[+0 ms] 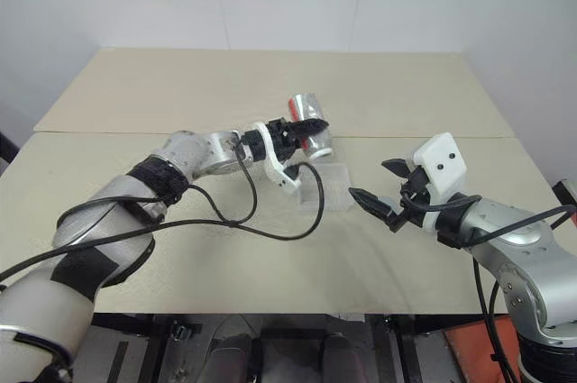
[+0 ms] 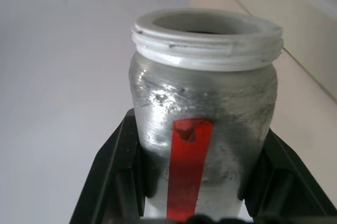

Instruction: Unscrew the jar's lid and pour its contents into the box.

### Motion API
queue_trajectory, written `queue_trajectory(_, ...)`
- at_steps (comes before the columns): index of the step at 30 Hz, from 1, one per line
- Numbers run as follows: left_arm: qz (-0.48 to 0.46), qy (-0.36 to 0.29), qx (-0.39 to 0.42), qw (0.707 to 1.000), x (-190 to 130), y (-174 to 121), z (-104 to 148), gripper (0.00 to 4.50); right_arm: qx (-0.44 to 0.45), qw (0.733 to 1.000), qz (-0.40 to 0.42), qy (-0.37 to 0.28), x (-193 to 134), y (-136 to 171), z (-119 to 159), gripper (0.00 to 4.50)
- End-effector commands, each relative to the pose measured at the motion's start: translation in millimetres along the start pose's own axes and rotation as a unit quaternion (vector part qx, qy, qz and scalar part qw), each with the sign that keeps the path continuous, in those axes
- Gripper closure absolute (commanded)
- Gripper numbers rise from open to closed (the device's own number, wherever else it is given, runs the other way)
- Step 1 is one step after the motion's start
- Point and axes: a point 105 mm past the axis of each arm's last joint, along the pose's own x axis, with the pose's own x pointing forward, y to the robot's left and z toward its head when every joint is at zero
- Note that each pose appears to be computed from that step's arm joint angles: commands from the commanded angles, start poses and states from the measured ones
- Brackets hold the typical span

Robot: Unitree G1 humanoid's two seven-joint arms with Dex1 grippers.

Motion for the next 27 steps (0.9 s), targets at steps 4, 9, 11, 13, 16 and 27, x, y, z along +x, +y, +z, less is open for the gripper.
queue_trajectory(4, 0.121, 0.11, -0.396, 0.903, -10, 35, -45, 2.59, -0.013, 1.0, -0.009, -0.022, -4, -3, 12, 0.05)
queue_trajectory(9, 0.158, 0.135, -0.652, 0.729, -26, 26, -59, 2.59, -0.01, 1.0, -0.011, -0.023, -4, -4, 13, 0.05)
queue_trajectory(11, 0.164, 0.156, -0.704, 0.673, -34, 19, -64, 2.59, -0.01, 1.0, -0.011, -0.021, -3, -3, 12, 0.05)
queue_trajectory(13, 0.166, 0.165, -0.726, 0.646, -39, 16, -65, 2.59, -0.009, 1.0, -0.012, -0.021, -3, -3, 12, 0.05)
queue_trajectory(16, 0.189, 0.195, -0.744, 0.611, -48, 14, -72, 2.59, -0.008, 1.0, -0.013, -0.022, -2, -2, 13, 0.05)
queue_trajectory(27, 0.112, 0.112, -0.49, 0.858, -31, 44, -45, 2.59, -0.009, 0.999, -0.008, -0.031, -1, -3, 17, 0.05)
